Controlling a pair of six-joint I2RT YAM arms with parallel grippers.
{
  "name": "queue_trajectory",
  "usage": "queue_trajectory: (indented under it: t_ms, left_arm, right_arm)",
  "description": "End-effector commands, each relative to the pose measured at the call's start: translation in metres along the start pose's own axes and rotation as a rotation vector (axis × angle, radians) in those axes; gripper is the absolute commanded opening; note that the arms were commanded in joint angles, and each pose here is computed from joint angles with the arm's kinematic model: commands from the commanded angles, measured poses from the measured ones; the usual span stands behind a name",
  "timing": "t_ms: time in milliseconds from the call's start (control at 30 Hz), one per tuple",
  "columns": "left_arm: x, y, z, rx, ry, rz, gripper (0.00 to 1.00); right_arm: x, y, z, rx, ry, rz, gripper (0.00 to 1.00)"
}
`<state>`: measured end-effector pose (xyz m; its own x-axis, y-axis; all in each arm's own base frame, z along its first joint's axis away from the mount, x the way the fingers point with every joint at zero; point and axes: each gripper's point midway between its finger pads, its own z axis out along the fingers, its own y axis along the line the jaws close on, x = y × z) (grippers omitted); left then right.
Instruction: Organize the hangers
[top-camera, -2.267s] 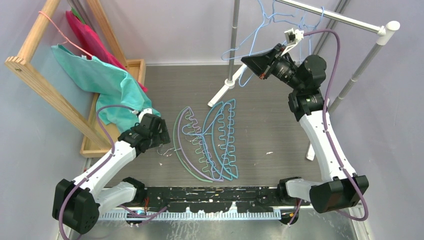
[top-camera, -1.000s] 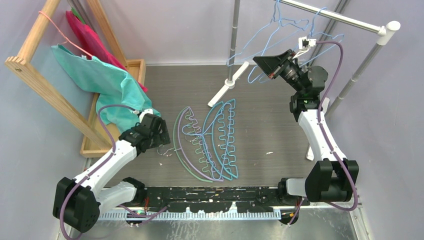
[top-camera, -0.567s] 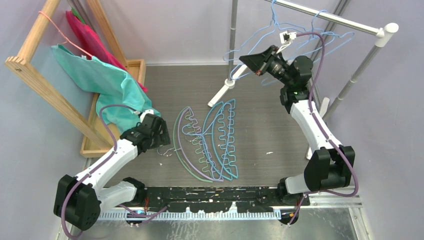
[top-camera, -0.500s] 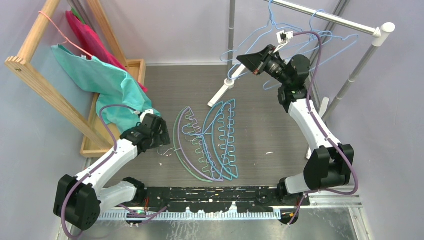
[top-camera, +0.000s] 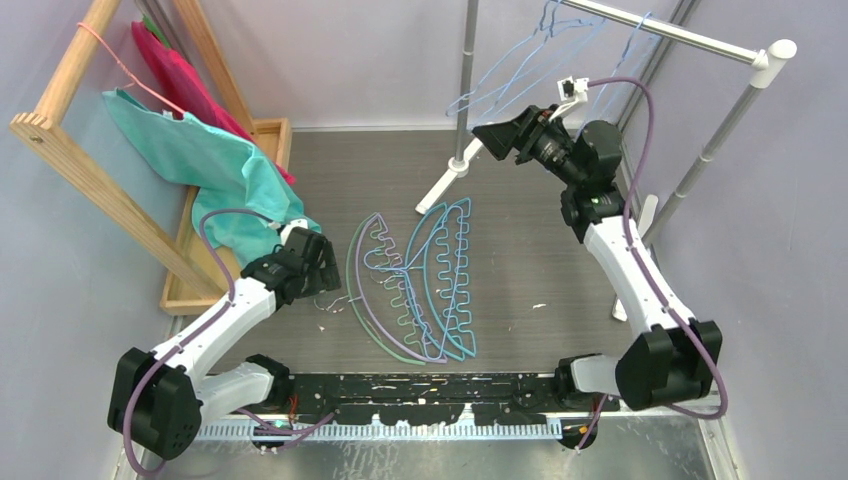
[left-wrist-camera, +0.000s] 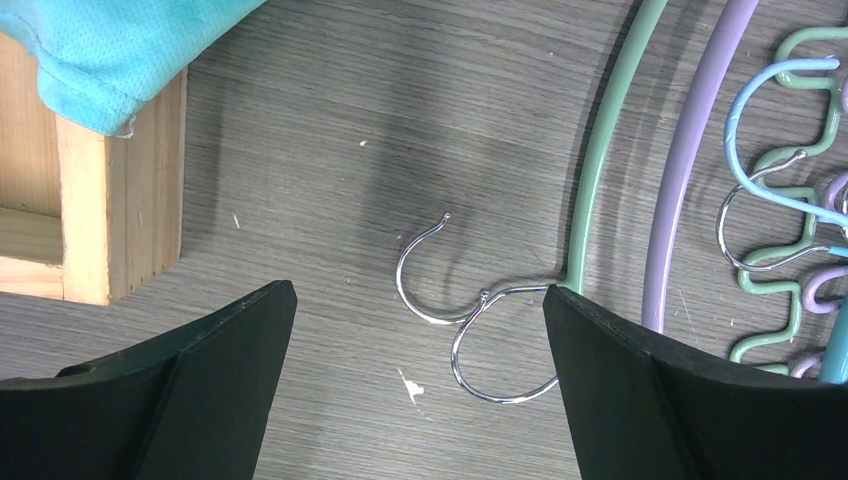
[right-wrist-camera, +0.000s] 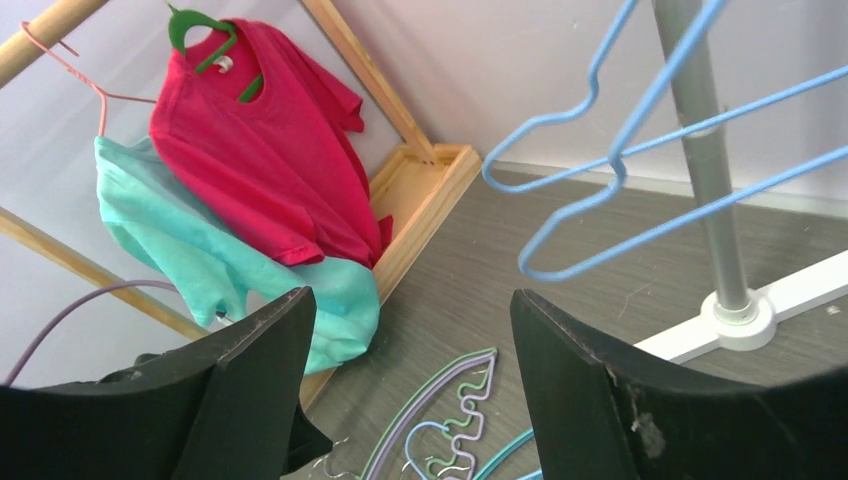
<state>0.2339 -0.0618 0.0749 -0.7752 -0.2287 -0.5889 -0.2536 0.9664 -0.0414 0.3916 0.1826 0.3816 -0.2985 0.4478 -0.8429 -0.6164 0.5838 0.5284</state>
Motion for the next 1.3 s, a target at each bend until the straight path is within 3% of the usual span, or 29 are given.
queue_trajectory:
  t_ms: [0, 200, 400, 567, 833, 1033, 1133, 1267]
  left_arm:
    - [-0.008, -0.001, 0.002, 0.001, -0.032, -0.016, 0.98]
    - [-0.008, -0.001, 0.001, 0.004, -0.035, -0.017, 0.98]
    - [-0.007, -0.002, 0.003, 0.006, -0.029, -0.016, 0.98]
    - [-0.007, -0.002, 0.003, 0.000, -0.024, -0.013, 0.98]
    - [-0.006, 0.000, 0.002, -0.007, -0.022, -0.012, 0.98]
    - [-0.007, 0.000, 0.003, -0.014, -0.021, -0.012, 0.98]
    - [-0.007, 0.000, 0.003, -0.013, -0.022, -0.014, 0.98]
    - [-0.006, 0.000, 0.003, -0.012, -0.021, -0.014, 0.98]
  right_arm:
    - [-0.037, 0.029, -0.021, 0.008, -0.102, -0.130, 0.78]
    - [-0.040, 0.038, -0.041, 0.069, -0.093, -0.170, 0.82]
    - [0.006, 0.076, -0.051, 0.048, 0.041, -0.258, 0.80]
    - [0.075, 0.109, -0.052, -0.016, 0.221, -0.291, 0.76]
    - [0.201, 0.120, -0.061, -0.002, 0.545, -0.357, 0.72]
    - [0.327, 0.111, -0.079, 0.029, 0.801, -0.268, 0.55]
    - [0.365, 0.102, -0.087, 0.047, 0.874, -0.225, 0.50]
    - [0.382, 0.088, -0.087, 0.105, 0.874, -0.212, 0.47]
